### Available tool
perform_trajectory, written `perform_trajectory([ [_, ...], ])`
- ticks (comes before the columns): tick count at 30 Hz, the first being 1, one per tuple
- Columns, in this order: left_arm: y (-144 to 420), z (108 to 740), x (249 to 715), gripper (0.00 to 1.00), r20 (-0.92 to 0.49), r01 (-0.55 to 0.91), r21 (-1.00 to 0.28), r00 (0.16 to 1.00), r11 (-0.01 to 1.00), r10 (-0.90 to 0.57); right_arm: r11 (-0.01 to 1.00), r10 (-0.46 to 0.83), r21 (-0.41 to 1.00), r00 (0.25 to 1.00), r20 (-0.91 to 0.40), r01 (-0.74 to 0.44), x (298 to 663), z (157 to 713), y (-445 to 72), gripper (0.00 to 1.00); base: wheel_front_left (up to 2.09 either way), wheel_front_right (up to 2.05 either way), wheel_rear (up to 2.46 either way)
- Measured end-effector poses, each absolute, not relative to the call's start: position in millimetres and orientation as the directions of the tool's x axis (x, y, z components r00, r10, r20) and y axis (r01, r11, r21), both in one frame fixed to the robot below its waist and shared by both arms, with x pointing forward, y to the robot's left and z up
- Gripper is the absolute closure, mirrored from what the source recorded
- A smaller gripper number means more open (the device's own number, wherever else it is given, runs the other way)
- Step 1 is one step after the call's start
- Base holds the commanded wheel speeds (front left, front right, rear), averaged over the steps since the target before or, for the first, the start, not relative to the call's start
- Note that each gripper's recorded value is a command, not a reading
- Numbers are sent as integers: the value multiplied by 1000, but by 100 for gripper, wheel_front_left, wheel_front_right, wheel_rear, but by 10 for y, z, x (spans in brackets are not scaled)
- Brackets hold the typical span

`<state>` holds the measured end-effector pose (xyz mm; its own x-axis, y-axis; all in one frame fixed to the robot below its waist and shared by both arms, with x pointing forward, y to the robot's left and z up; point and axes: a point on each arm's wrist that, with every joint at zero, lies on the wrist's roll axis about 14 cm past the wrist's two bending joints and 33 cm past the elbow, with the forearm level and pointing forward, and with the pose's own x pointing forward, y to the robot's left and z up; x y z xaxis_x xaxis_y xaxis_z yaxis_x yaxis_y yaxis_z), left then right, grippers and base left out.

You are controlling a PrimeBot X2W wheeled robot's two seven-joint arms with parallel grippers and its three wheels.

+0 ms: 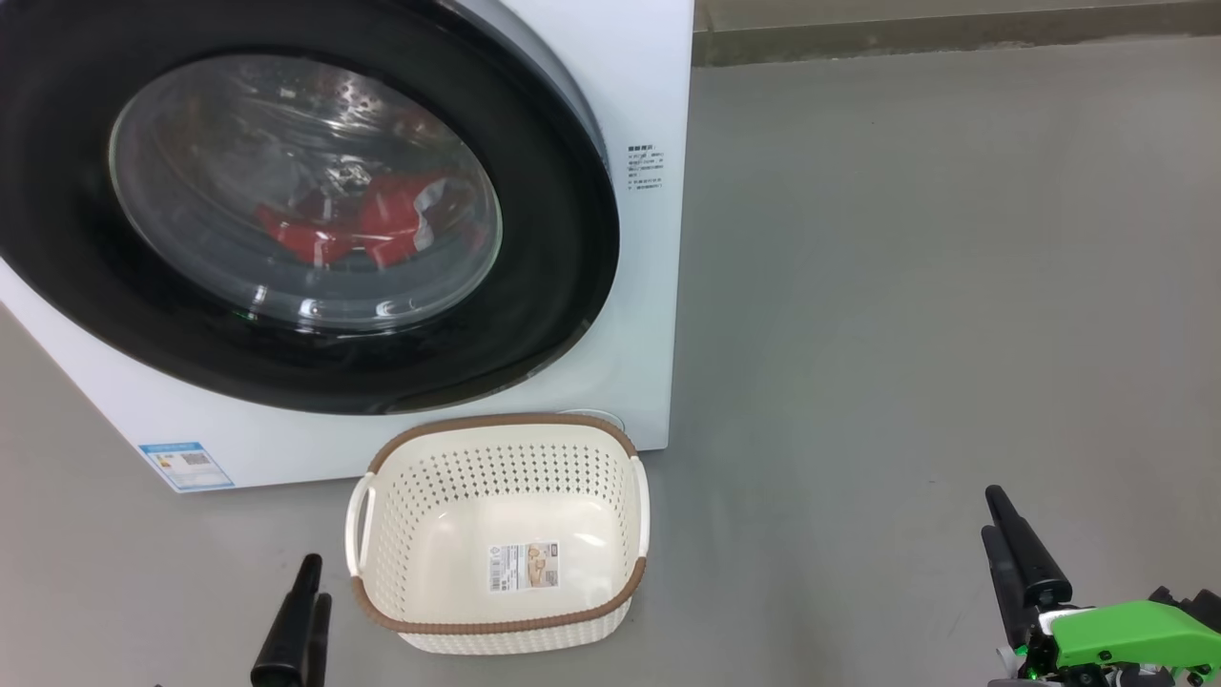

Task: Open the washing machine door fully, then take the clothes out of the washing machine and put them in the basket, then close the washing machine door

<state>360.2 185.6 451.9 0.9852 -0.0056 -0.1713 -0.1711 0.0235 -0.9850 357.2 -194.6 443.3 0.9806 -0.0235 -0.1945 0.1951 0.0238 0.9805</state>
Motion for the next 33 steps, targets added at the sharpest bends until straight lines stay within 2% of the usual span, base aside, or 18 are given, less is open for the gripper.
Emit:
perform_trajectory([
  [15, 1896, 4618, 3631, 0, -145, -144, -962, 989, 233, 17, 187, -20, 962, 979, -201, 201, 3581, 4422, -1892, 0, 0, 0, 0],
  [30, 1933, 4645, 3610, 0, -133, -135, -878, 990, 459, 36, 394, -5, 899, 979, -206, 191, 3596, 4401, -1832, 0, 0, 0, 0],
  [31, 1945, 4686, 3621, 0, -121, -125, -821, 992, 558, 45, 486, -4, 856, 979, -202, 178, 3606, 4403, -1821, 0, 0, 0, 0],
  [33, 1949, 4699, 3624, 0, -115, -121, -790, 992, 601, 49, 525, -5, 833, 980, -199, 172, 3609, 4404, -1815, 0, 0, 0, 0],
])
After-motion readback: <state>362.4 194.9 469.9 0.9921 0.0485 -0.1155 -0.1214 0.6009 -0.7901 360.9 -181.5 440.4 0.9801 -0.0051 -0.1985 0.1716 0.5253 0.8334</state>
